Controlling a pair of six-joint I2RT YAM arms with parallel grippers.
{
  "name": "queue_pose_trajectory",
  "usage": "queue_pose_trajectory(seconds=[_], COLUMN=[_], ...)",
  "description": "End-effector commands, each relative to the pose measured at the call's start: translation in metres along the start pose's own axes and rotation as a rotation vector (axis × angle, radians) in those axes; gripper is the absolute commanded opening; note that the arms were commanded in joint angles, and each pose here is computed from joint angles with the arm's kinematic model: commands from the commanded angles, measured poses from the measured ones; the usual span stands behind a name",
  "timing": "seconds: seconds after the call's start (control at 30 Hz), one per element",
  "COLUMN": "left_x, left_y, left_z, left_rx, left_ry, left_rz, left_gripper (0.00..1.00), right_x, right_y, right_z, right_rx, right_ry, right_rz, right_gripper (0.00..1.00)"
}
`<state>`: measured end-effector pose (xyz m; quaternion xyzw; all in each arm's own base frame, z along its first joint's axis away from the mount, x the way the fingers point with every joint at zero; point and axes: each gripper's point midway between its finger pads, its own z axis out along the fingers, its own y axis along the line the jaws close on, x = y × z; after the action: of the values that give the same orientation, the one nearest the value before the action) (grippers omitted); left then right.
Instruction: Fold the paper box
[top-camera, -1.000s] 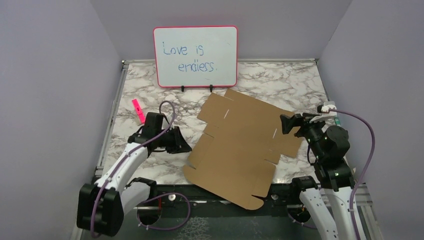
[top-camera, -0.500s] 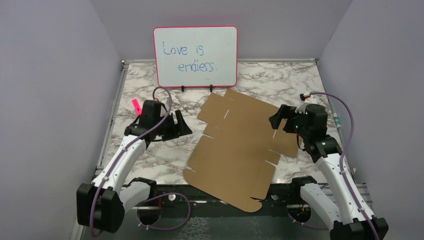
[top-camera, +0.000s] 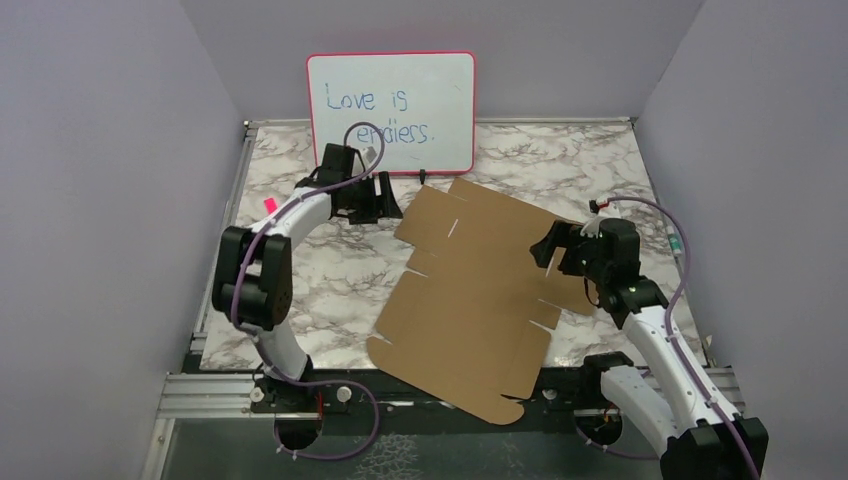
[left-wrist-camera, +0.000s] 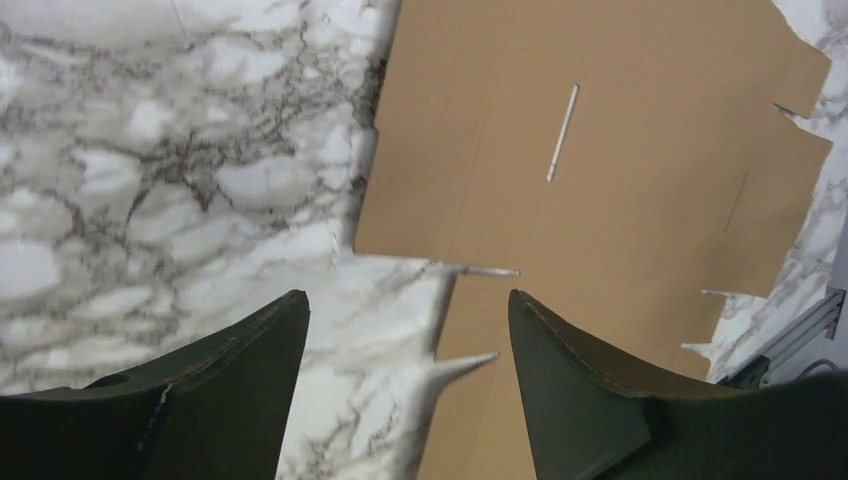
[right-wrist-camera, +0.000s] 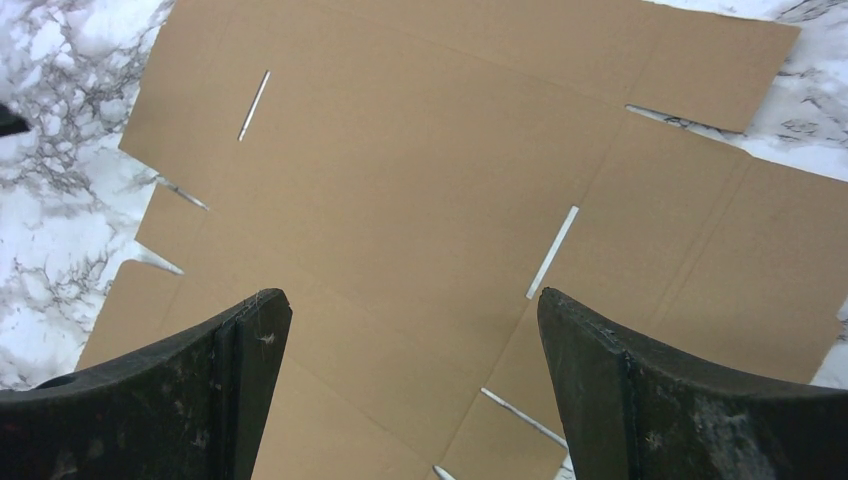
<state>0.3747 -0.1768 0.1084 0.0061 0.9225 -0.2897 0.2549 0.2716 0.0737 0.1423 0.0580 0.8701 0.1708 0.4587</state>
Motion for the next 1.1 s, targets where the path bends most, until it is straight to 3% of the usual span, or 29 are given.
queue_pose_trajectory(seconds=[0.0, 0.3, 0.63, 0.9, 1.07], left_x=[-0.020, -0.026, -0.009, 0.002, -0.002], left_y=[0.001, 0.015, 0.011, 0.006, 0.010], left_z=[0.034, 0.086, 0.111, 0.109, 0.090], left_rx=[0.065, 0.104, 0.177, 0.180, 0.147], left_ry=[0.028, 0.101, 0.179, 0.198, 0.166], left_rz=[0.051, 0.043, 0.026, 0.037, 0.035], left_gripper=[0.71, 0.61, 0.50, 0.22, 0.10], right_x=[-0.001, 0.014, 0.021, 0.021, 0.021], right_y=[0.012, 0.005, 0.005, 0.006, 0.006], right_z=[0.005, 0.013, 0.021, 0.021, 0.017], right_rx=[-0.083, -0.075, -0.085, -0.090, -0.090], right_ry=[-0.045, -0.030, -0.019, -0.013, -0.012], right_rz=[-0.010, -0.006, -0.004, 0.003, -0.001], right_gripper=[1.00, 1.00, 1.00, 1.00, 1.00])
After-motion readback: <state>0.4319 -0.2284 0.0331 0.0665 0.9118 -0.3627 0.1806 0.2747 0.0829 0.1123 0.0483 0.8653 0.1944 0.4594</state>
